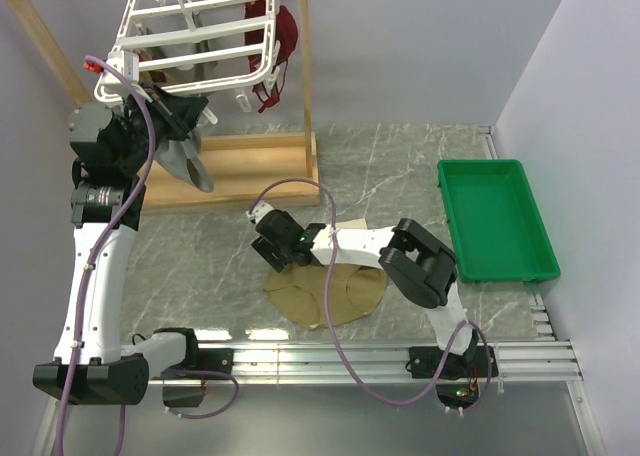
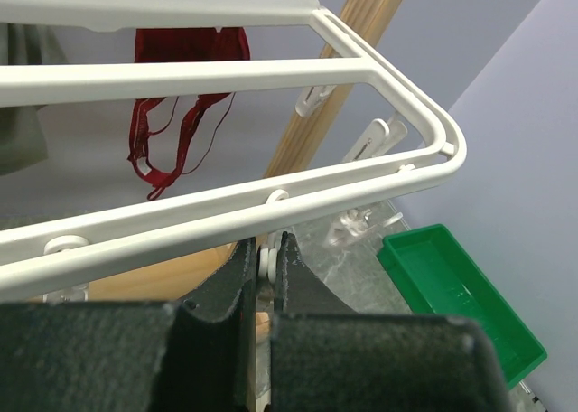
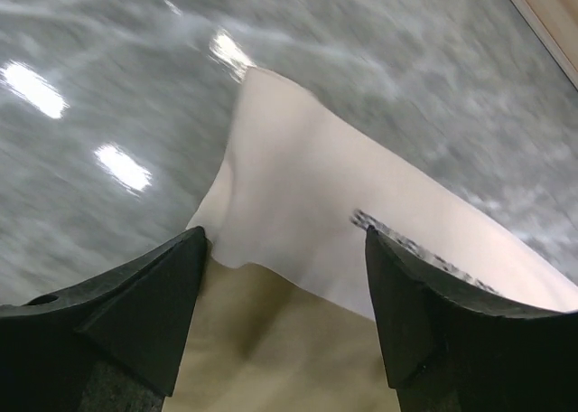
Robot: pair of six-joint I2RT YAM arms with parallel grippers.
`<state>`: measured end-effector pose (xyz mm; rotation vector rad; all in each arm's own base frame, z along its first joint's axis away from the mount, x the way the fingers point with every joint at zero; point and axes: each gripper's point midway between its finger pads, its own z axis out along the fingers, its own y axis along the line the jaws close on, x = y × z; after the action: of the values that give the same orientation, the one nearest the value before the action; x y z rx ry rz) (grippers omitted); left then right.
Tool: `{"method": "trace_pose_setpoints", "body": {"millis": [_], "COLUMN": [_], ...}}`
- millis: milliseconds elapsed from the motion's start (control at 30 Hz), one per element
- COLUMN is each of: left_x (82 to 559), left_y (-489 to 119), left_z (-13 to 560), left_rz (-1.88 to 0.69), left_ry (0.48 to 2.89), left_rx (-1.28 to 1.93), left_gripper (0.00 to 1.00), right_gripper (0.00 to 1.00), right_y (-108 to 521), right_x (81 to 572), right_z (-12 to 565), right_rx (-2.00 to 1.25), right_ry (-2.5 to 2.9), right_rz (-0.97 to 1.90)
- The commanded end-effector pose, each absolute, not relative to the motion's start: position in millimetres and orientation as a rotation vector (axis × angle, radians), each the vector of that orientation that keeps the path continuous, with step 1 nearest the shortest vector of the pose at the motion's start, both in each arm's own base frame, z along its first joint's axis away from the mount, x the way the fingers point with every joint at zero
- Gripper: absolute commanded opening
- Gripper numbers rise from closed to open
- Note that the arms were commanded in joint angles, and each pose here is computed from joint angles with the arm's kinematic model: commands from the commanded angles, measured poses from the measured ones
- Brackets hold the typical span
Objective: Clip the underwear to the hanger
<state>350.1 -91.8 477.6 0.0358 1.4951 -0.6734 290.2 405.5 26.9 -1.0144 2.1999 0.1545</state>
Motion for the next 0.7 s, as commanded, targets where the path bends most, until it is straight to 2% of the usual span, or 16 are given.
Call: {"method": "trace_pose_setpoints", "body": {"millis": [0, 300, 667], "left_x": [339.9, 341.5, 341.6], "left_y": [-92.2, -92.7, -94.4], "left_z": [483.6, 483.0, 479.1], "left_rz": [-0.667, -0.672, -0.684], "left_ry": [1.471, 1.476, 1.482], "left_rx": [0.056, 0.058, 0.057], "left_gripper": [0.00, 0.00, 0.00], "right_gripper": [0.78, 0.78, 0.77], "right_y": [389.9, 412.2, 426.8], "right_x": [298.8, 300.4, 298.4], "right_z": [48.8, 92.4, 70.5], "right_rx": [-0.971, -0.860, -0.798], "right_ry": [2.178, 2.174, 2.270], "right_rz": [0.144, 0.299, 0.343]}}
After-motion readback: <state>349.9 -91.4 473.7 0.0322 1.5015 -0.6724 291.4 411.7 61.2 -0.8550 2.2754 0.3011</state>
